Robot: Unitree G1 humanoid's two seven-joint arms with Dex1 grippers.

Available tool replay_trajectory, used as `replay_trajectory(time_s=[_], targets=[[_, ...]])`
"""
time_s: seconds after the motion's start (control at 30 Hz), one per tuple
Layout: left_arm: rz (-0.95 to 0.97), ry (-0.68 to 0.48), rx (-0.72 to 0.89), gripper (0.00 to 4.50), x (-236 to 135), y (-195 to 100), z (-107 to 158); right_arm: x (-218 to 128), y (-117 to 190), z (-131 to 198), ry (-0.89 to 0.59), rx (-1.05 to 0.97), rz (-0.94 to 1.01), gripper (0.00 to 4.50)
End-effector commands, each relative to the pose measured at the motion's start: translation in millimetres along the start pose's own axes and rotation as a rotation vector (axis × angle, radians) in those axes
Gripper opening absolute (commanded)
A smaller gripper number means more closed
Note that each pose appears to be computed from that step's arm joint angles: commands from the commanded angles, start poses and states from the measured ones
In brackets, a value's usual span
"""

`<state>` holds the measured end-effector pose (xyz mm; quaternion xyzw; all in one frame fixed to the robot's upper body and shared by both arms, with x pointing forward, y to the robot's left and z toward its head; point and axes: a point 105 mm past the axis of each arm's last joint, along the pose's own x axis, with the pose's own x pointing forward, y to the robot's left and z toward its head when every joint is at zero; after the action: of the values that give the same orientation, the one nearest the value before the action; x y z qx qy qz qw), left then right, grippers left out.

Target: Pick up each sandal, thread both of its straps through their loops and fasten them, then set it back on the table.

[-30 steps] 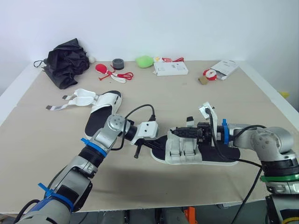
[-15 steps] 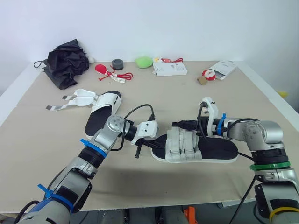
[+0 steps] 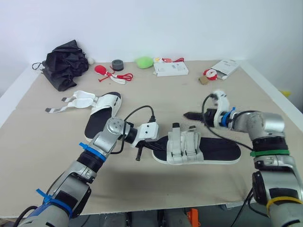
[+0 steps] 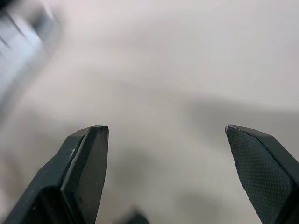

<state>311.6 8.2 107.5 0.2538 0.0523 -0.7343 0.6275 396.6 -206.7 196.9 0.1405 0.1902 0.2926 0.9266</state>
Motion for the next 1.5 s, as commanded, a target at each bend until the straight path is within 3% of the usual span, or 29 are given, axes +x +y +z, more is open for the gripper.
replay_trajectory(time_s=[0.03,0.2,0.3,0.4,0.57,0.67,0.77,0.97,1.2,1.5], targets=[[0.018,-0.025,-0.076,0.0,0,2,0,-31,21,31,-0.112,-0.089,0.136,4.29],[0.076,-0.249,-0.118,0.0,-13,23,53,-88,49,-2,-0.029,-0.27,0.329,4.29],[0.067,-0.398,-0.156,0.0,-27,27,81,-107,48,-12,-0.015,-0.355,0.298,4.29],[0.045,-0.466,-0.164,0.0,-38,25,93,-120,50,-19,-0.003,-0.399,0.297,4.29],[0.032,-0.476,-0.16,0.0,-67,17,88,-140,63,-46,0.079,-0.464,0.312,4.29],[0.014,-0.447,-0.148,0.0,-86,3,76,-134,71,-87,0.199,-0.468,0.328,4.29],[-0.039,-0.43,-0.133,0.0,-98,-18,66,-125,74,-109,0.225,-0.449,0.327,4.29],[-0.056,-0.398,-0.128,0.0,-108,-48,47,-110,72,-117,0.197,-0.411,0.338,4.29],[0.04,-0.464,-0.139,0.0,-113,-56,52,-100,73,-132,0.24,-0.369,0.378,4.29],[0.064,-0.453,-0.142,0.0,-108,-62,53,-87,61,-148,0.26,-0.307,0.375,4.29]])
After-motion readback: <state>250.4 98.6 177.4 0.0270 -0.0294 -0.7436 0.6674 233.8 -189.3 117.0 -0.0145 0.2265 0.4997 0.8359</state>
